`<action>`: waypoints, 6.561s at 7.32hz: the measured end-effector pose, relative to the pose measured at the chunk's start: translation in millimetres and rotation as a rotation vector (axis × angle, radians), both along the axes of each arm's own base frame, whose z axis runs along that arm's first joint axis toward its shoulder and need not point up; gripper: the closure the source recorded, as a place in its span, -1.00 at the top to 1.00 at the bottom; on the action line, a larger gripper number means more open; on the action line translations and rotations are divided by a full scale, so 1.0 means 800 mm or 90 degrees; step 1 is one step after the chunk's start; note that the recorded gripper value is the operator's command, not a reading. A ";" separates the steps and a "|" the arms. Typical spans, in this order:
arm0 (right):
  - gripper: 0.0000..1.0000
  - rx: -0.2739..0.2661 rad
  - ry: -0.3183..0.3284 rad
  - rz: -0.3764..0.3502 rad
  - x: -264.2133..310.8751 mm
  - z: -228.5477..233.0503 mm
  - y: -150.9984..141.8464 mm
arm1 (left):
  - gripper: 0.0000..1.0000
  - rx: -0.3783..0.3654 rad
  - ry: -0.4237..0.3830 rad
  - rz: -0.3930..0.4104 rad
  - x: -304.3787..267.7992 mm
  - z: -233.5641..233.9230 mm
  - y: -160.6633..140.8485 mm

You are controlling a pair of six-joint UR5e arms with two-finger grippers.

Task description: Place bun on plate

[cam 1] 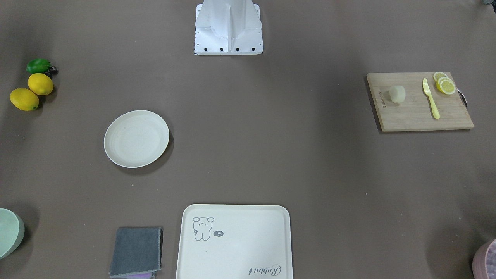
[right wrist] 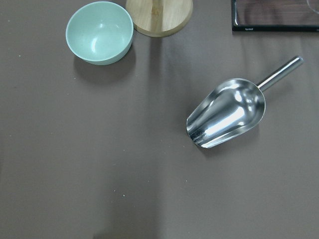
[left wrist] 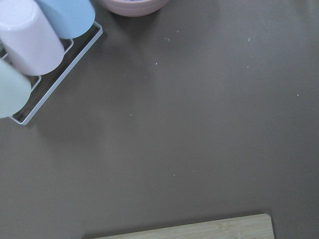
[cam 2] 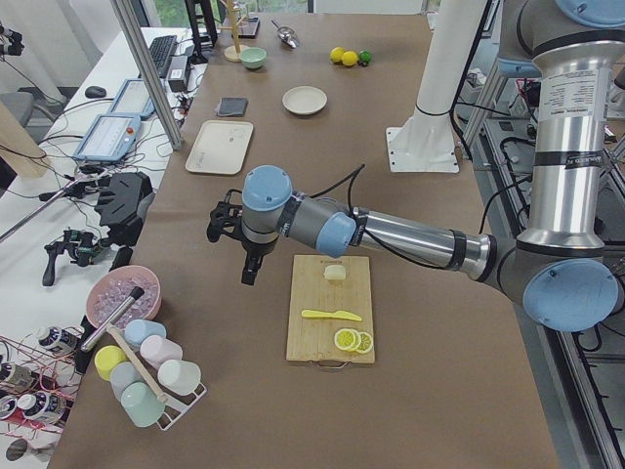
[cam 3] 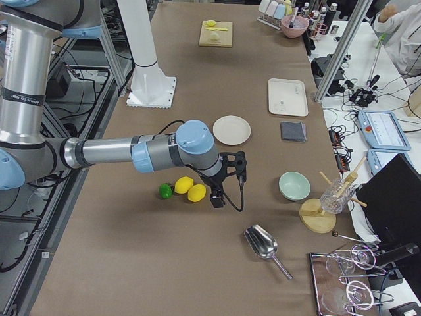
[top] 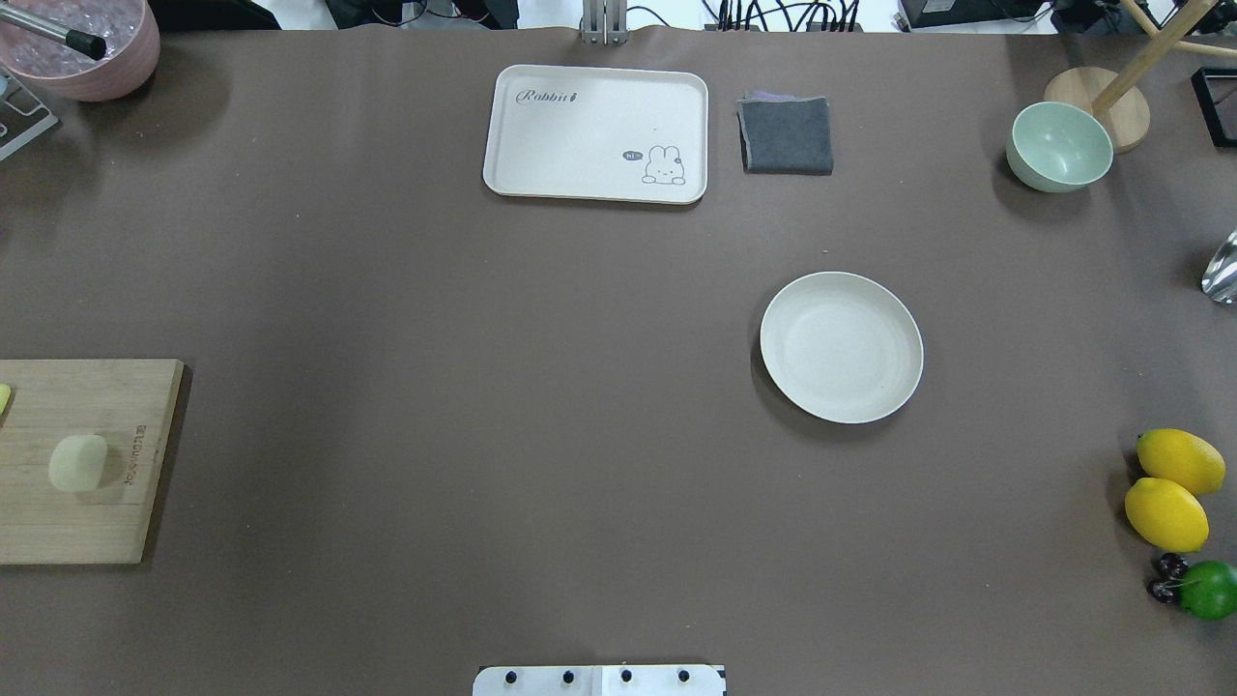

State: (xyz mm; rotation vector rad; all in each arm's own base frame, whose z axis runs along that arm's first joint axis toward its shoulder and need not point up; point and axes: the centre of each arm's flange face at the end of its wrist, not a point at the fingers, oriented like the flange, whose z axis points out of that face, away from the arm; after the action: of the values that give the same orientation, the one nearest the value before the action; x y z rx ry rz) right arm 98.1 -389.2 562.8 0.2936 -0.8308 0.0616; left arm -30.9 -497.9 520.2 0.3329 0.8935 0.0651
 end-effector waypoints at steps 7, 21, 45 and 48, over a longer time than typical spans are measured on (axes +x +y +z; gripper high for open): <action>0.96 -0.075 -0.051 0.029 -0.095 -0.012 -0.015 | 0.98 -0.031 0.038 0.008 0.118 0.003 0.026; -1.00 -0.090 -0.127 0.009 -0.569 -0.076 -0.045 | 0.97 -0.017 0.043 0.015 0.133 -0.004 0.035; 1.00 -0.114 -0.073 0.046 -0.521 -0.310 -0.104 | 0.94 -0.089 -0.023 0.036 0.301 0.078 0.177; 1.00 -0.110 -0.064 0.042 -0.498 -0.295 -0.111 | 0.02 -0.082 -0.044 0.053 0.319 0.092 0.201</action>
State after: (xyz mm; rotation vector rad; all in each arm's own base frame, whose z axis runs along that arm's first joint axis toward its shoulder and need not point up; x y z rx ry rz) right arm -300.1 -478.0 326.8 0.1559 -0.9091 0.2107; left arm 224.4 -337.1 594.1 0.1718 0.8381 0.0954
